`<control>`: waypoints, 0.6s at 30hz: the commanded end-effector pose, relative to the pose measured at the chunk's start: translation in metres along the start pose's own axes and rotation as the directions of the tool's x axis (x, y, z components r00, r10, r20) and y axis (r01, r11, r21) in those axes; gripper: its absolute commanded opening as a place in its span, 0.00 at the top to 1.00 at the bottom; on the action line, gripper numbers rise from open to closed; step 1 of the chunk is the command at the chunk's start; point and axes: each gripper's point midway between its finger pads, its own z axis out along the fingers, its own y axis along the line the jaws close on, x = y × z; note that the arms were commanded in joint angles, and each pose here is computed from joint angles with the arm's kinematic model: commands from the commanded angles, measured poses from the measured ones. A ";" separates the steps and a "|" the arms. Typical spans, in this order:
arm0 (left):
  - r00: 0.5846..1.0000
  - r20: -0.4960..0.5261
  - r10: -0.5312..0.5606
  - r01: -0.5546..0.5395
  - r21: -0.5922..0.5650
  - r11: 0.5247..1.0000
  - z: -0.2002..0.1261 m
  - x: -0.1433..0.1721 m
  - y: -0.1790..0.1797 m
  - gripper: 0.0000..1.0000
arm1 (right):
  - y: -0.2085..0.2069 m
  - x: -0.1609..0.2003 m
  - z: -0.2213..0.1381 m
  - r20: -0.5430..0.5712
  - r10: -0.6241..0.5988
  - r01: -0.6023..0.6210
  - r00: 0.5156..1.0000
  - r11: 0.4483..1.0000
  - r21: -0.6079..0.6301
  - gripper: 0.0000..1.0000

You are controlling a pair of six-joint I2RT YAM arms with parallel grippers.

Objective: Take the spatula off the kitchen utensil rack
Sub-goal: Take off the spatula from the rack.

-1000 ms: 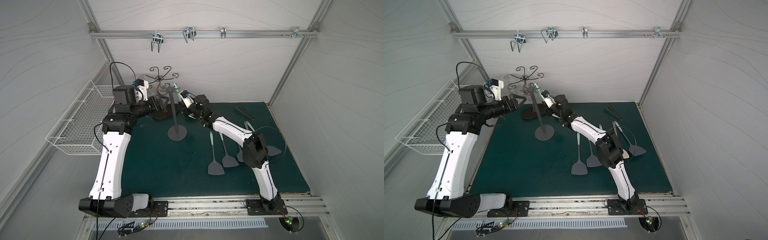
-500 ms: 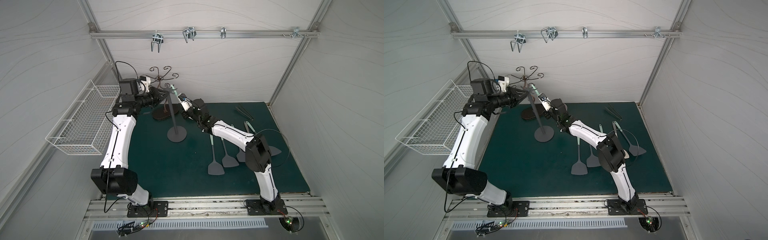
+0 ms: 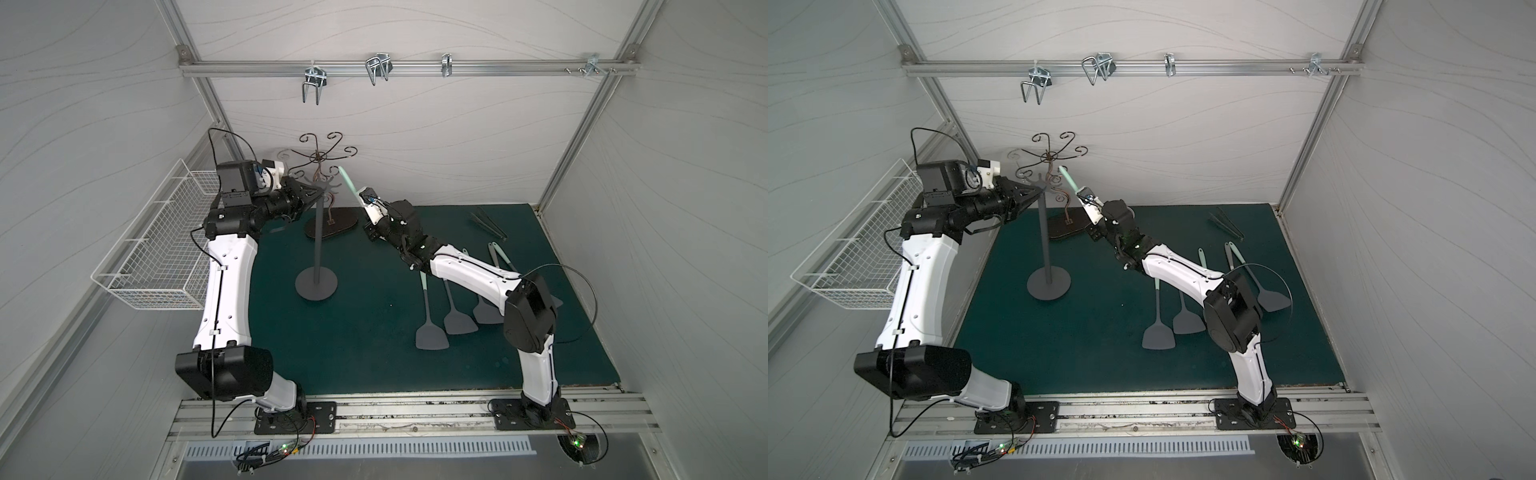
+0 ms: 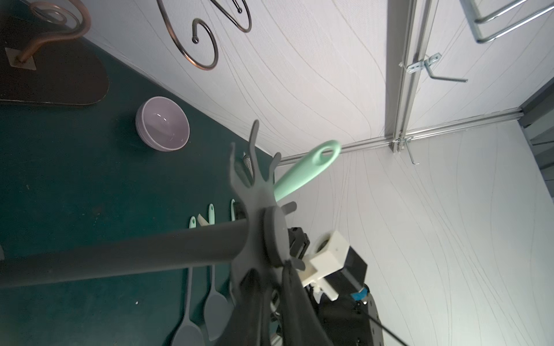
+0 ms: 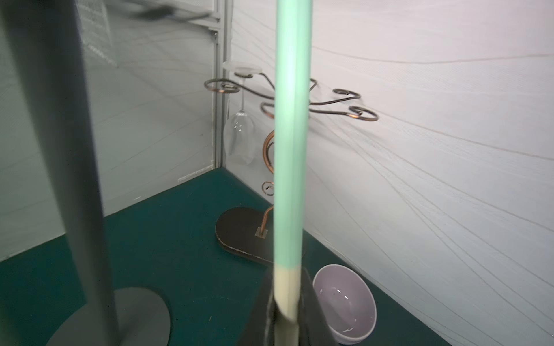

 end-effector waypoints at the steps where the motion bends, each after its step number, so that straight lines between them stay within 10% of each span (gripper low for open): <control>1: 0.996 -0.046 0.083 -0.074 0.173 0.982 0.000 0.006 -0.026 1.00 | -0.042 -0.053 -0.020 0.110 0.243 -0.240 0.964 0.970 -0.036 1.00; 15: 0.995 0.069 0.068 -0.077 0.134 0.988 -0.025 0.010 -0.005 1.00 | -0.056 -0.034 -0.068 0.081 0.220 -0.220 0.972 0.975 -0.010 1.00; 18: 0.995 0.094 0.044 -0.054 0.107 0.993 -0.032 0.009 0.005 0.80 | -0.054 -0.033 -0.076 0.066 0.224 -0.223 0.972 0.975 -0.021 1.00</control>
